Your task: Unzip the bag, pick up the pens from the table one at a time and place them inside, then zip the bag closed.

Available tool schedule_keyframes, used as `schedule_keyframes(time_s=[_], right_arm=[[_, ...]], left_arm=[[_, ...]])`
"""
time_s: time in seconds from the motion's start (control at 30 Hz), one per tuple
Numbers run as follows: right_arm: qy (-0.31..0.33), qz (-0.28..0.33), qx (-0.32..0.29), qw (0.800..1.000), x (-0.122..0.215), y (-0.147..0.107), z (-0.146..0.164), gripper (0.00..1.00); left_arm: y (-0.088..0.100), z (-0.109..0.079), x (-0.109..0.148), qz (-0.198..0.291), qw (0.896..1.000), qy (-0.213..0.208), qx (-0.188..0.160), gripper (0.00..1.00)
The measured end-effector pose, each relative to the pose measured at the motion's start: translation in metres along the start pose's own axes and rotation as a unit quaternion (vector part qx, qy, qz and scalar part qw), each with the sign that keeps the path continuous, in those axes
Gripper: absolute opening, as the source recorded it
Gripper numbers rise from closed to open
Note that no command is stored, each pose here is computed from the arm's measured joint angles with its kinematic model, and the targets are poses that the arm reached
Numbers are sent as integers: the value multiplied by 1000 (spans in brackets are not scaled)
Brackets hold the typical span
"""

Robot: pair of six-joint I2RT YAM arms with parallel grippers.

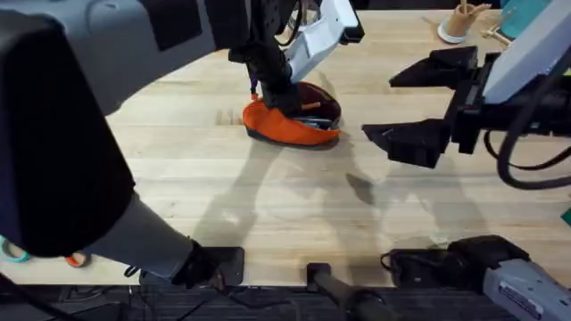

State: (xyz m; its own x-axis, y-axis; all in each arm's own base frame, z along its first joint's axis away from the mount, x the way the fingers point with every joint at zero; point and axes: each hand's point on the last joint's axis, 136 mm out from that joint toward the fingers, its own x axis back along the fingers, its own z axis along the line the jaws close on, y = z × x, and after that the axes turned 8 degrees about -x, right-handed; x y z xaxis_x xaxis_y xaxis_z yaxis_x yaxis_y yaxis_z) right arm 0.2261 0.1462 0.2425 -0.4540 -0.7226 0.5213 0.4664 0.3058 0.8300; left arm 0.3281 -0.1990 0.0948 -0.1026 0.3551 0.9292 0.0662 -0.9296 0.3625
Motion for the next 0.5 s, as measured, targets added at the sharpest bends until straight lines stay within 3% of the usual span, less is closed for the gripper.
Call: schedule_keyframes(time_s=[0.23,0.3,0.43,0.5], right_arm=[[0,0,0,1000,0,0,0,998],[0,0,0,1000,0,0,0,998],[0,0,0,1000,0,0,0,998],[0,0,0,1000,0,0,0,998]], left_arm=[[0,0,0,2,1000,1,-1,78],[-2,1,0,5,1000,3,-3,262],[-3,0,0,7,1000,2,-3,887],[-3,0,0,8,1000,2,-3,984]])
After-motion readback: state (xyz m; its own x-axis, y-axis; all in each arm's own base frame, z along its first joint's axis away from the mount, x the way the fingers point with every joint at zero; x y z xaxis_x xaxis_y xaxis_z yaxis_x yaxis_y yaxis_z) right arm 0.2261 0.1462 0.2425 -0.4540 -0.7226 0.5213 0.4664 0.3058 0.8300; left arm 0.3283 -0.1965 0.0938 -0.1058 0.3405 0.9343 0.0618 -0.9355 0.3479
